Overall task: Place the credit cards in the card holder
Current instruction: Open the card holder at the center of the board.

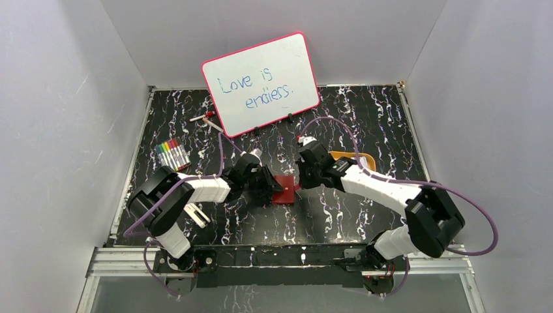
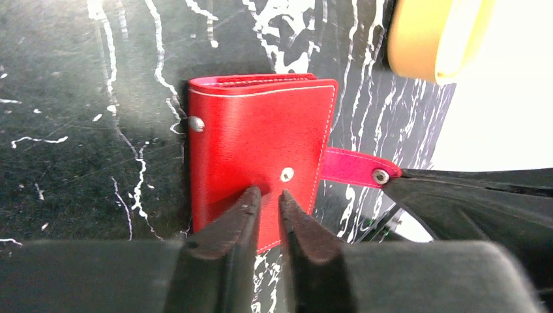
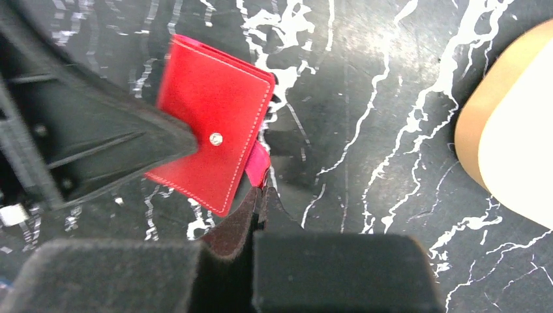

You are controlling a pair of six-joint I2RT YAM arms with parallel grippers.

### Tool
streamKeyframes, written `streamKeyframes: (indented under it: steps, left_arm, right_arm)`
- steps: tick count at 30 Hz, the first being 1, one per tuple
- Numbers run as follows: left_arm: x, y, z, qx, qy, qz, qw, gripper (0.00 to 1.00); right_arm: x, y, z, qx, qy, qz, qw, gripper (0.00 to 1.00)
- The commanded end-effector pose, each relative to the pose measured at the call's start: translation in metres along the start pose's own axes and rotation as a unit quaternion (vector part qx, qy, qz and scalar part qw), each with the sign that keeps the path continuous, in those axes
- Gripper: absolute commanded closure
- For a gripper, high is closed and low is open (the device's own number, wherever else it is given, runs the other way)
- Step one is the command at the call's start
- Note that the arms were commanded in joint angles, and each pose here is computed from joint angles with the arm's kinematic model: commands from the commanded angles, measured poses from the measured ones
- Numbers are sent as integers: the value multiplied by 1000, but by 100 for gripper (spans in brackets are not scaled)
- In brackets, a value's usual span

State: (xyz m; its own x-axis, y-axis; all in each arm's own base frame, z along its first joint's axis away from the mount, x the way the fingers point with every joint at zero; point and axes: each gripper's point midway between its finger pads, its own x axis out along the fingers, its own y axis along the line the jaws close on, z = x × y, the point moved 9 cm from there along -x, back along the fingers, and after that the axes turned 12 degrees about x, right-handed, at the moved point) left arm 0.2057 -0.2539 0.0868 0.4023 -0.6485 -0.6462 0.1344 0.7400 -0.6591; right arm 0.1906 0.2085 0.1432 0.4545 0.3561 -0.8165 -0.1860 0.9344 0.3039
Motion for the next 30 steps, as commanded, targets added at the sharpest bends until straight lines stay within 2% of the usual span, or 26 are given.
streamKeyframes:
  steps: [1, 4, 9, 18, 23, 30]
  left_arm:
    - [-16, -4, 1, 32, -1, 2, 999, 73]
    - [-32, -16, 11, 54, -22, 1, 998, 51]
    - [-64, -21, 21, 71, -63, 47, 994, 40]
    - [-121, 2, 13, 59, -163, 124, 977, 35]
    - [-120, 7, 6, 63, -155, 115, 979, 37]
    - [-105, 12, 4, 72, -133, 123, 981, 39]
  right_arm:
    - [-33, 22, 24, -11, -61, 85, 994, 100]
    - [-50, 31, 33, -20, -75, 116, 990, 100]
    - [-60, 46, 38, -31, -55, 175, 982, 100]
    - [-40, 70, 34, -7, -18, 248, 969, 100]
    - [-33, 59, 35, 21, -39, 186, 982, 100]
    - [-36, 18, 18, 41, -62, 41, 996, 100]
